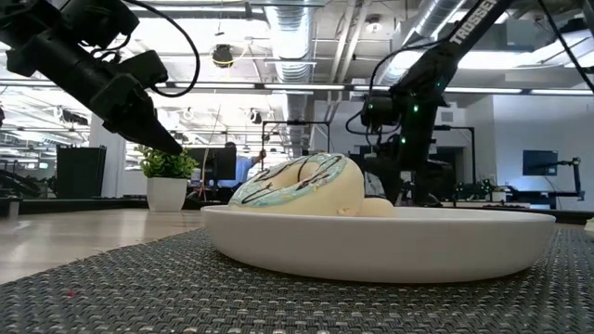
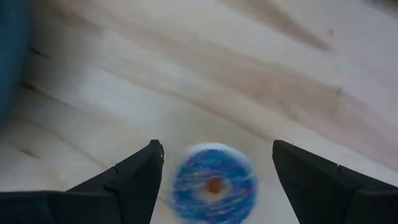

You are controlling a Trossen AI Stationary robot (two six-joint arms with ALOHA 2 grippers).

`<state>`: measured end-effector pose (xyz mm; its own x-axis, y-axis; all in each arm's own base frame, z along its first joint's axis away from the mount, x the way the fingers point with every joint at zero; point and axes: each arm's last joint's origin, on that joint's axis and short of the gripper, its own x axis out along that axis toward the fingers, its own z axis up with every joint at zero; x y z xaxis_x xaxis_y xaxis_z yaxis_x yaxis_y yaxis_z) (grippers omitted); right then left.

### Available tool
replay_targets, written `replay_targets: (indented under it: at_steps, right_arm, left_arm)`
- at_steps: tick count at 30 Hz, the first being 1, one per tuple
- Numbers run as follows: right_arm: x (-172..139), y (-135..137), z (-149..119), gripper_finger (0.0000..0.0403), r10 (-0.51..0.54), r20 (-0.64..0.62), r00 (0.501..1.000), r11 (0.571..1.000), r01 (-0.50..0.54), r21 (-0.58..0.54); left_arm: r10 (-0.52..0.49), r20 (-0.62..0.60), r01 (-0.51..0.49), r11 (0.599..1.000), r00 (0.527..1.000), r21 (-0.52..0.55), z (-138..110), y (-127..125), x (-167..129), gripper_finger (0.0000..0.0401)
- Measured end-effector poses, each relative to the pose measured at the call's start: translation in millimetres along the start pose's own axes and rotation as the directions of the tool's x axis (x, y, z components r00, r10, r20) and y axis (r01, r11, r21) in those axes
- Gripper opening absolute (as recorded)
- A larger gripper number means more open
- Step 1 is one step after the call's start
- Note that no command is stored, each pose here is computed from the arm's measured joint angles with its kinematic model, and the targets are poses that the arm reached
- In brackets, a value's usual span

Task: Pick & Place donuts
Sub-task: Put the small blue donut on the black plate

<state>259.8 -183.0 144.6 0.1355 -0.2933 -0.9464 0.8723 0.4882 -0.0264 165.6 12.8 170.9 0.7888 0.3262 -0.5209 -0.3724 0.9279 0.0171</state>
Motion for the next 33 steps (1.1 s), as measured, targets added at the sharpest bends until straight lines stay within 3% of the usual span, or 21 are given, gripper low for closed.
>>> replay_targets:
  at_steps: [7, 16, 33]
  right_arm:
    - [-9.2, -1.5, 3.0, 0.0292, 0.007, 0.034, 0.999, 1.0, -0.007, 0.009]
    - [11.4, 4.0, -7.3, 0.0292, -0.028, -0.075, 0.997, 1.0, 0.027, -0.014]
    - [12.4, 4.6, -8.3, 0.027, -0.023, -0.084, 0.996, 1.0, 0.024, 0.009]
  left_arm:
    - [0.006, 0.001, -0.006, 1.0, 1.0, 0.0, -0.1, 0.2, 0.0, 0.0118]
    - [0.005, 0.001, -0.005, 1.0, 1.0, -0.002, 0.0, 0.1, 0.0, 0.0118]
    - [0.005, 0.001, -0.005, 1.0, 1.0, -0.002, 0.0, 0.1, 0.0, 0.0118]
